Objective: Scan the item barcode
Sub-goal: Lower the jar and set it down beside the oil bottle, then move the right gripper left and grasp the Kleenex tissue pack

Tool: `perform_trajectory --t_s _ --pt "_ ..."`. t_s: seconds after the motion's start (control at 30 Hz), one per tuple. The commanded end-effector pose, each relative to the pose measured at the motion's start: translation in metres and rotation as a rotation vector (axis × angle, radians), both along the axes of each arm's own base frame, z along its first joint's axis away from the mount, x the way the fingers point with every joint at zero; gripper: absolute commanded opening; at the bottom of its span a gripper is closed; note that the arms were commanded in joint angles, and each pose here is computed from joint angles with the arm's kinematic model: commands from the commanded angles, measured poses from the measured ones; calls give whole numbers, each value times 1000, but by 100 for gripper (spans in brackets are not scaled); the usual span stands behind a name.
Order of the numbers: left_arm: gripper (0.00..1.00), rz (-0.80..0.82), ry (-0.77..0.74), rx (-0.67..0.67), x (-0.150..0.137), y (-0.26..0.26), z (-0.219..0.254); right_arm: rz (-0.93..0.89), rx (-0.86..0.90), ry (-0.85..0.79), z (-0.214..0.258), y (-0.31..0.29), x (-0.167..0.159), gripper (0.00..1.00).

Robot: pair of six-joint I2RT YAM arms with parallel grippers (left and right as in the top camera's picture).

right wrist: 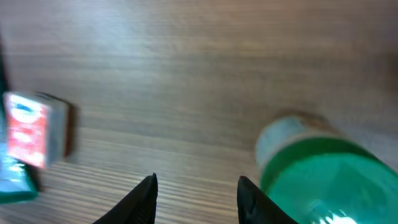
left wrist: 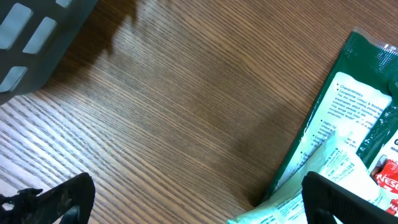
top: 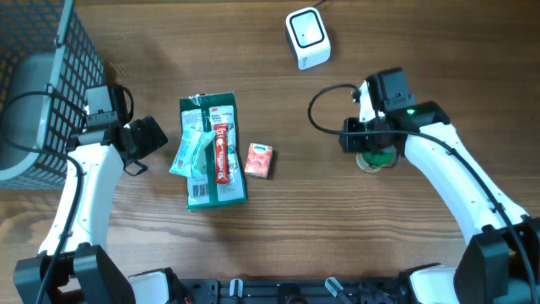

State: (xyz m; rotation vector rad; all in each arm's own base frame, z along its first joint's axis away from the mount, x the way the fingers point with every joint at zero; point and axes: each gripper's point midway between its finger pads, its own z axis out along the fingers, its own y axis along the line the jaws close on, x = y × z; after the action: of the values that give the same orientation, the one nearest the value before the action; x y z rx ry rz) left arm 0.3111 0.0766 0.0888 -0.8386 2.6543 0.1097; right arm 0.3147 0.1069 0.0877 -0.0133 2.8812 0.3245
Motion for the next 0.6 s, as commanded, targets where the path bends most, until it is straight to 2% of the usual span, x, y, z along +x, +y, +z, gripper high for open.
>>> perform_trajectory --t_s 0.0,0.4,0.47,0.57 --pt "100 2 -29 1 4 2 8 -83 -169 1 -8 -32 -2 42" --pt "100 2 -29 1 4 2 8 -151 -310 -39 -4 -58 5 43" --pt "100 2 -29 1 4 2 8 -137 -248 -42 5 -46 9 43" --pt "100 2 -29 1 4 2 8 -104 -45 -47 28 -10 18 43"
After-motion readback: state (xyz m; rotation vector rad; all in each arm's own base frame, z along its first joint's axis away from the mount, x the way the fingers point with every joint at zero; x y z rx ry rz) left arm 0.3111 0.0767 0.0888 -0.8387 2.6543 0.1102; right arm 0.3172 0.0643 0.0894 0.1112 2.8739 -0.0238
